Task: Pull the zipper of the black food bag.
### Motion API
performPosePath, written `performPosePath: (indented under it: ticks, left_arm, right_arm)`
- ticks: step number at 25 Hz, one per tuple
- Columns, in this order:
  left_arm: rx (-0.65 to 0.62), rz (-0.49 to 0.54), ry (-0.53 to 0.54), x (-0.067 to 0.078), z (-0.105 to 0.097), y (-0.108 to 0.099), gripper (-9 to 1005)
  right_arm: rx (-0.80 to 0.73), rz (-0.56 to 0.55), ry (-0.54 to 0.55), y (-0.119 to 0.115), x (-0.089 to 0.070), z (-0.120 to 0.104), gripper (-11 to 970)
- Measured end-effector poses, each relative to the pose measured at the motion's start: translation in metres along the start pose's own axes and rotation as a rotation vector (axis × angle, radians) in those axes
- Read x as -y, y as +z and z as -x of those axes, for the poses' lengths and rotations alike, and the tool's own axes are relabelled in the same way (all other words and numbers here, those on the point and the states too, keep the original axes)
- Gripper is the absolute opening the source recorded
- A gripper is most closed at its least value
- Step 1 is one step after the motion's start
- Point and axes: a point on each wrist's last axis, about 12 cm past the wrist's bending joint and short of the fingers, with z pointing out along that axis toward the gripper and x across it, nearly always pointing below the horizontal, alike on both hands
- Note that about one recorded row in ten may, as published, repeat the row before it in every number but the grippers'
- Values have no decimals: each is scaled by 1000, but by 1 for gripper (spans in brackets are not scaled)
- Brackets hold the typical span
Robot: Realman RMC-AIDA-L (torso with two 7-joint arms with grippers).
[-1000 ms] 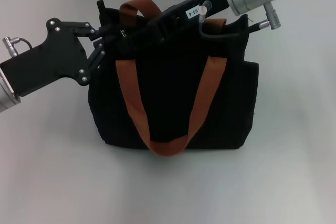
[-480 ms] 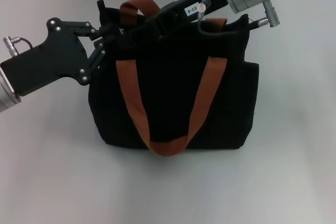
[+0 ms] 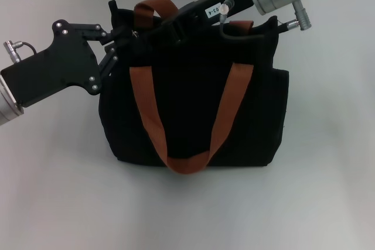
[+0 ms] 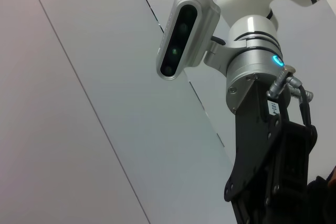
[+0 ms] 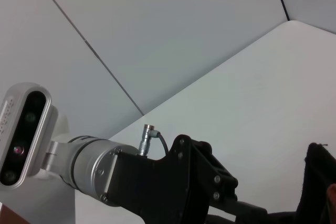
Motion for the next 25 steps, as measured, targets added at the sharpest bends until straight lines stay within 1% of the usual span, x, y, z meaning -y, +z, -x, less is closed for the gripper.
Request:
performPosePath:
  ticks: [8, 25]
  left_arm:
    - [-1, 0, 0, 0, 0, 0, 69]
    - [-1, 1, -3, 1, 0, -1, 68]
  right_arm:
    - [8, -8, -10, -3, 0, 1, 137]
    - [1, -5, -16, -2, -1, 1, 88]
